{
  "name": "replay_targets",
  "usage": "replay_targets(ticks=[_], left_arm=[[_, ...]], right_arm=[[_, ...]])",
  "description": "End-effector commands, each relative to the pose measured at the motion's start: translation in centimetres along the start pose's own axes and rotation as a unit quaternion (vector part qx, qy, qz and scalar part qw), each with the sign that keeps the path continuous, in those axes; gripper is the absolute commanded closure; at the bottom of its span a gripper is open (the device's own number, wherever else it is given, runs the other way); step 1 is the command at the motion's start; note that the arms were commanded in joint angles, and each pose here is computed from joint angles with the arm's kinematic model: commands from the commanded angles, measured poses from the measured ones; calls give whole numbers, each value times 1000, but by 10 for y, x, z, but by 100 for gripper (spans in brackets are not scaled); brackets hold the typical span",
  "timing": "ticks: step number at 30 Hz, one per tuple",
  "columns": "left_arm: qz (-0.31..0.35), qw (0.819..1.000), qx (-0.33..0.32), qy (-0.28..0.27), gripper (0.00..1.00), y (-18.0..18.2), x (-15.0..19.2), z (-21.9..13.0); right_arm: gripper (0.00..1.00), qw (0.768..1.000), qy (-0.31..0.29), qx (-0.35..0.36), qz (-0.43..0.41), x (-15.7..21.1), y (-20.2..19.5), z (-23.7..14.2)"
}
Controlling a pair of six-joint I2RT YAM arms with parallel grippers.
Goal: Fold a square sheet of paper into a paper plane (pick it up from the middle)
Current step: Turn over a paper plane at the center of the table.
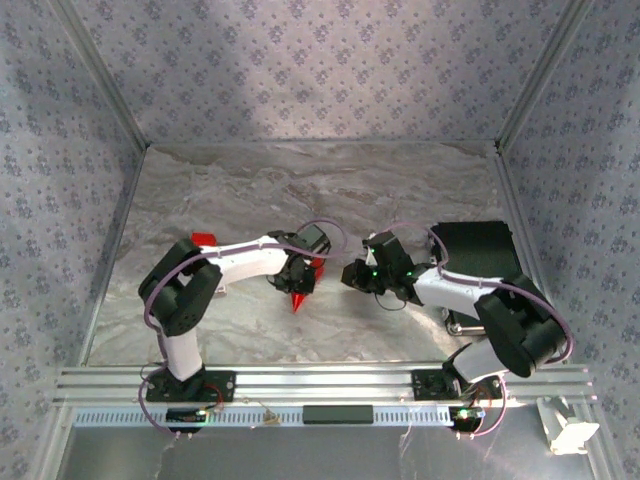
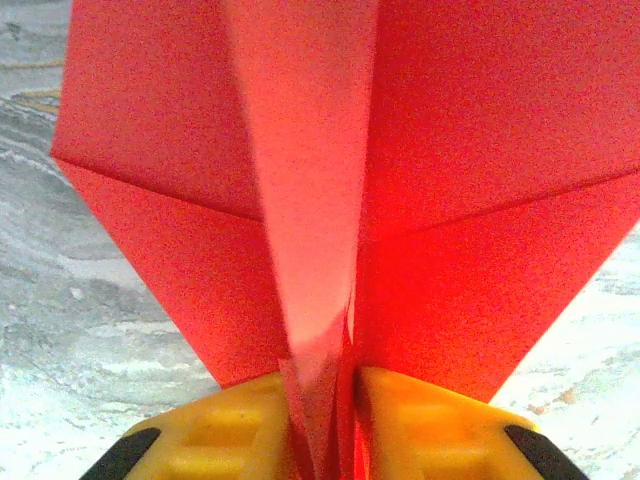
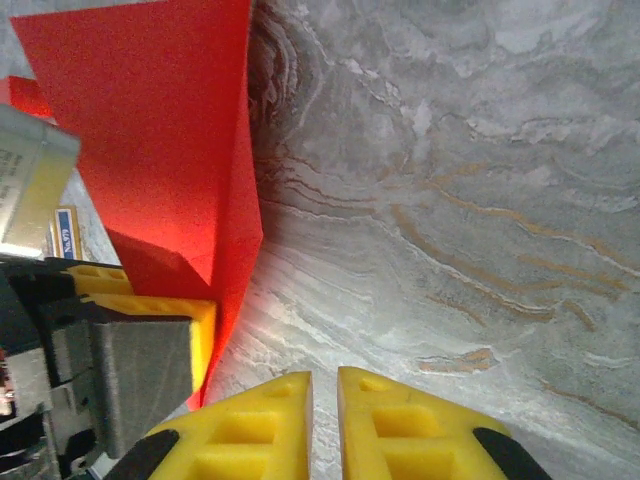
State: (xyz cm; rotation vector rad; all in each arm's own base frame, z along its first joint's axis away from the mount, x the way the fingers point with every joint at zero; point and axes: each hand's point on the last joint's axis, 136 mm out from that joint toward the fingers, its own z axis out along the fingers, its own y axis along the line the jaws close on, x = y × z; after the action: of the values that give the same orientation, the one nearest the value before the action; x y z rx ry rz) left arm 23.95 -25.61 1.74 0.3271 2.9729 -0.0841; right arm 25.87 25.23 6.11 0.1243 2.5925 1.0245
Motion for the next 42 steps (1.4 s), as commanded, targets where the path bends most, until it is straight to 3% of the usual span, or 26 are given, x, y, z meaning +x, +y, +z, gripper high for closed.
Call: replay_targets(ticks=[1,13,16,26,42], left_arm=[[-26,999,-27,29,77,-1,15,19],[-67,995,-59,35,65,1,14,16],[-77,994,-64,32,55,3,14,15],[-88,994,-66,20,55,1,9,7],[-101,993,-27,-54,52,-8,-18,-54]], right_arm=[[84,1000,-17,-2,-4,-7,3,-9],[83,999,-40,3,-6,-11,-2,-27],[83,999,-46,7,-4,-11,-6,-31],[82,998,-56,10,-1,-14,-11,-39],[79,997,-76,27,-11,-30,-15,-59]])
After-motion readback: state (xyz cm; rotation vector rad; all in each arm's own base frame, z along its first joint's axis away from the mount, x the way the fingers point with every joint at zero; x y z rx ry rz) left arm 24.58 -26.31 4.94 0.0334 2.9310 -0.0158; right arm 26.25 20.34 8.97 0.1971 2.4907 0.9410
